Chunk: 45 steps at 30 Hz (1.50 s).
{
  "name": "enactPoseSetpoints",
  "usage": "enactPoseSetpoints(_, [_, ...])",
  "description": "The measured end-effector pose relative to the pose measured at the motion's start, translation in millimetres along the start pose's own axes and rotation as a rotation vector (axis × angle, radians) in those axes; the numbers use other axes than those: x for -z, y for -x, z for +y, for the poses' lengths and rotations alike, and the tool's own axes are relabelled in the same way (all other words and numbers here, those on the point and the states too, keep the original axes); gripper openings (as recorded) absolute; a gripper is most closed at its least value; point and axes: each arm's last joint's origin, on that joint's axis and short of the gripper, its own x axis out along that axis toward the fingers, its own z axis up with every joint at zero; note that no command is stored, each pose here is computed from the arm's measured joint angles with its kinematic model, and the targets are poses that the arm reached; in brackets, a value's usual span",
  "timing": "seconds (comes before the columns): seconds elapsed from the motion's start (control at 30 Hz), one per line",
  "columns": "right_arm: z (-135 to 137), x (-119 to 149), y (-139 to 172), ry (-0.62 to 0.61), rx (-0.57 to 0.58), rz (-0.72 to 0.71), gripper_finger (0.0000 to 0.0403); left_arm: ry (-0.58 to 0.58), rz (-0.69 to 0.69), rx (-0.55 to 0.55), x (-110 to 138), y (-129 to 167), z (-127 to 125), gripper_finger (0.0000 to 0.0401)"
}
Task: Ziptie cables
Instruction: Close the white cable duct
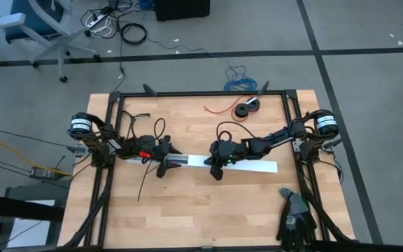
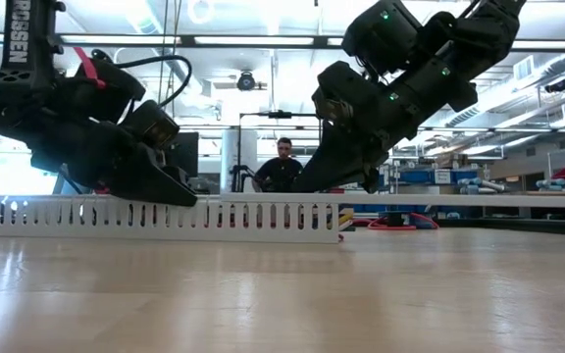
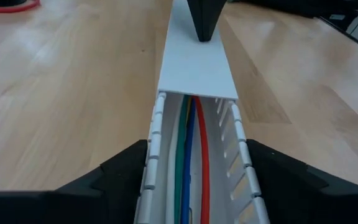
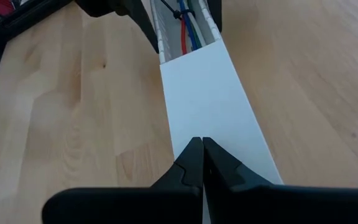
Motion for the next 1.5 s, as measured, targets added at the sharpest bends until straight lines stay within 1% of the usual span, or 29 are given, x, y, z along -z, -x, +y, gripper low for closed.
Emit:
enactPoseSetpoints(0.27, [0, 0, 0, 0.000, -0.001, 0.000, 0.0000, -0.020, 0.000, 0.001, -1, -2, 0, 0.0272])
enactPoseSetpoints(0.37, [0, 0, 0, 0.000, -0.002, -0.004, 0.0000, -0.018, 0.024, 0.000, -2, -5, 1, 0.0265])
enactPoseSetpoints(0.53, [1, -4, 0, -0.002, -0.020, -0.043, 0.0000, -0.019, 0.024, 0.002, -5, -9, 1, 0.0246])
enactPoseSetpoints(0.73, [-5, -10, -14, -0.015, -0.033, -0.101, 0.0000, -0.020, 0.019, 0.002, -9, -13, 1, 0.0234])
enactPoseSetpoints(0.8, [-4, -12, -16, 0.019, -0.035, -0.107, 0.0000, -0.020, 0.018, 0.002, -9, -13, 1, 0.0234])
enactPoseSetpoints(0.9, [5, -15, -8, 0.093, -0.014, -0.143, 0.0000, -0.018, 0.016, 0.002, -9, -13, 1, 0.0233])
enactPoseSetpoints(1.0, [18, -26, 12, 0.126, -0.012, -0.193, 0.0000, -0.018, 0.015, 0.002, -9, -13, 1, 0.0233])
enactPoseSetpoints(1.1, [23, -24, 25, 0.117, 0.010, -0.134, 0.0000, -0.018, 0.015, 0.002, -9, -13, 1, 0.0233])
enactPoseSetpoints(1.2, [24, -18, 29, 0.101, 0.049, -0.075, 0.0000, -0.018, 0.014, 0.002, -9, -13, 1, 0.0233])
enactPoseSetpoints(1.27, [20, -10, 24, 0.074, 0.063, -0.009, 0.0000, -0.018, 0.013, -0.001, -9, -13, 1, 0.0233])
enactPoseSetpoints(1.33, [13, -1, 10, 0.044, 0.078, 0.042, 0.0000, -0.018, 0.013, -0.010, -9, -13, 2, 0.0233])
enactPoseSetpoints(1.43, [9, -1, -7, 0.045, 0.030, -0.013, 0.0000, -0.017, 0.012, -0.013, -9, -13, 2, 0.0233])
enactPoseSetpoints(1.5, [9, -2, -12, 0.063, 0.006, -0.050, 0.0000, -0.015, 0.012, -0.014, -9, -13, 2, 0.0233])
